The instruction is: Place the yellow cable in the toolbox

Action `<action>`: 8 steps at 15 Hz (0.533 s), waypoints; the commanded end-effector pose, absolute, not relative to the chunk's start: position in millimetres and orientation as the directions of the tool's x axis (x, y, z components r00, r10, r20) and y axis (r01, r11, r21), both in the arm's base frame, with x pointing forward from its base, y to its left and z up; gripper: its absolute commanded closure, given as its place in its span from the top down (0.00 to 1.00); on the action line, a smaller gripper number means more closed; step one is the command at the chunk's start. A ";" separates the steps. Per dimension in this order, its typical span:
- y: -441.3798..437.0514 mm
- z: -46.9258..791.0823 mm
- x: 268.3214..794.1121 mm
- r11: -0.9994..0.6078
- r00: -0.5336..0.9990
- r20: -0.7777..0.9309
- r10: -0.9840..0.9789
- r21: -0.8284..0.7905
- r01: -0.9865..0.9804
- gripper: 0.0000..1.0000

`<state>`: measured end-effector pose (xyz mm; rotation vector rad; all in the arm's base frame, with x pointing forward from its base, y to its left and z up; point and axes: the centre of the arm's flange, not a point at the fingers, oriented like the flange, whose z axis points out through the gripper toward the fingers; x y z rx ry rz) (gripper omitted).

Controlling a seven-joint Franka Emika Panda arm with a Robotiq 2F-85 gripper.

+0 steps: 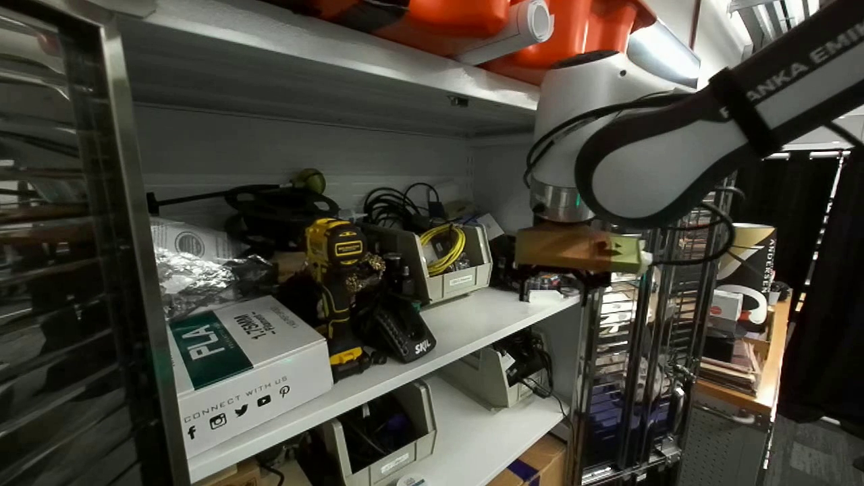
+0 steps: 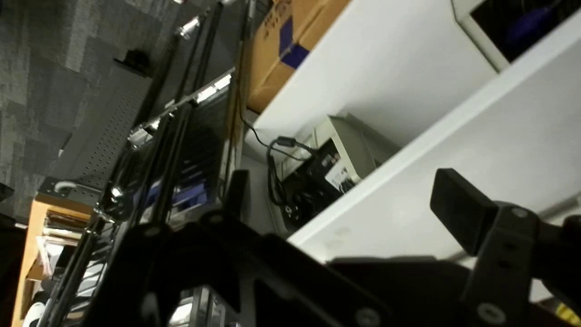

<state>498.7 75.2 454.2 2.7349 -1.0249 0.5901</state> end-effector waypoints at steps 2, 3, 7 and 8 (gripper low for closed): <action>55.9 479.7 426.4 -0.830 0.838 0.222 -0.499 0.154 -0.535 1.00; 52.2 484.5 416.9 -0.848 0.864 0.166 -0.475 0.175 -0.500 1.00; 26.3 510.9 385.3 -0.914 0.936 -0.042 -0.348 0.236 -0.329 1.00; 19.9 516.3 377.5 -0.929 0.946 -0.089 -0.313 0.236 -0.285 1.00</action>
